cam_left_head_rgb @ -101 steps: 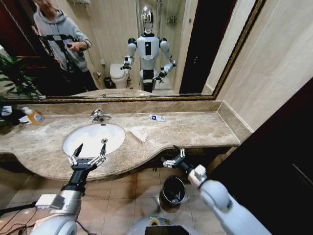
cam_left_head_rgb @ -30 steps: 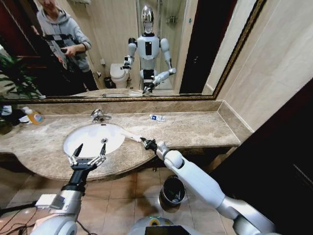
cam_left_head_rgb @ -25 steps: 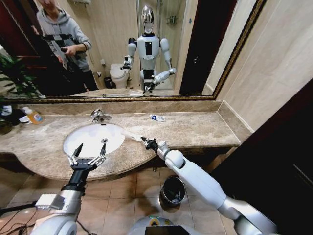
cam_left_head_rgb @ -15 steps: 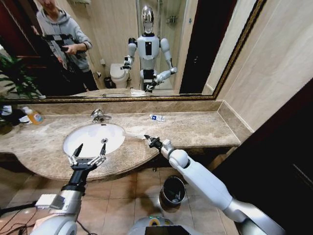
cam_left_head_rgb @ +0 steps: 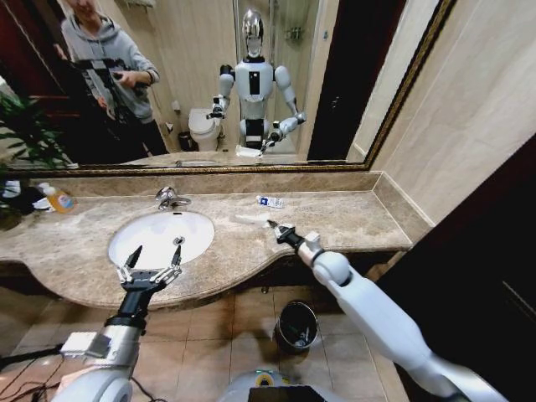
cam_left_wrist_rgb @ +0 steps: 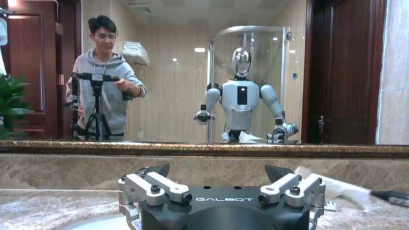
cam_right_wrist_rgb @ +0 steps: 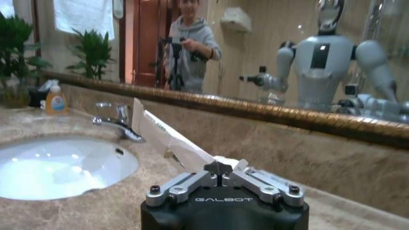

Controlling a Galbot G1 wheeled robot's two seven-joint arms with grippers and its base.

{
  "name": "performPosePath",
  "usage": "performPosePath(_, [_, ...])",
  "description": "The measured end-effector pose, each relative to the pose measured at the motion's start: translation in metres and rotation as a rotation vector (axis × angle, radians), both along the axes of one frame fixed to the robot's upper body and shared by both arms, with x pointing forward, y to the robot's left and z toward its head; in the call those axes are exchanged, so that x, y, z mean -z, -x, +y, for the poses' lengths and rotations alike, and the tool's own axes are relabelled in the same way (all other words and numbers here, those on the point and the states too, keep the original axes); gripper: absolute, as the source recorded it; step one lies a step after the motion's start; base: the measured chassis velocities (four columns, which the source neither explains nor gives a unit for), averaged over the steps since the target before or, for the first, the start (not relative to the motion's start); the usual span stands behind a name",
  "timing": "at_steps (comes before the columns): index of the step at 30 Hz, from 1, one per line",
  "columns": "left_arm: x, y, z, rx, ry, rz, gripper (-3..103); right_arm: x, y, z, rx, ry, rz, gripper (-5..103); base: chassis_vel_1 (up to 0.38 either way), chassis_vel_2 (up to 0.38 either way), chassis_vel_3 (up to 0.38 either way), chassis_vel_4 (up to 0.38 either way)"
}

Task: Pick up the trash from the sink and place it in the trash bin.

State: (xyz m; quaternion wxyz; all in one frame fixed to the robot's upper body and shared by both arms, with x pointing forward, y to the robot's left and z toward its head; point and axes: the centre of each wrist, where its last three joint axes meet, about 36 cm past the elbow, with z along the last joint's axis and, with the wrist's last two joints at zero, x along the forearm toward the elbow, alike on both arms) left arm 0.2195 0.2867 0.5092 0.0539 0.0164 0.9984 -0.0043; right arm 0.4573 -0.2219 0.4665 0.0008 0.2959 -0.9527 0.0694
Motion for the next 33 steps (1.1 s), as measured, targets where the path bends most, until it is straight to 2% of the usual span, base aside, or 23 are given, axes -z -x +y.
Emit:
performPosePath(10, [0.0, 0.0, 0.0, 0.0, 0.0, 0.0, 100, -0.015, 0.043, -0.043, 0.06, 0.017, -0.024, 0, 0.0, 0.0, 0.0, 0.0])
performPosePath(20, [0.0, 0.0, 0.0, 0.0, 0.0, 0.0, 100, -0.012, 0.08, -0.096, 0.192, 0.044, -0.008, 0, 0.0, 0.0, 0.0, 0.0])
performPosePath(33, [0.0, 0.0, 0.0, 0.0, 0.0, 0.0, 100, 0.017, 0.099, -0.127, 0.278, 0.063, 0.027, 0, 0.0, 0.0, 0.0, 0.0])
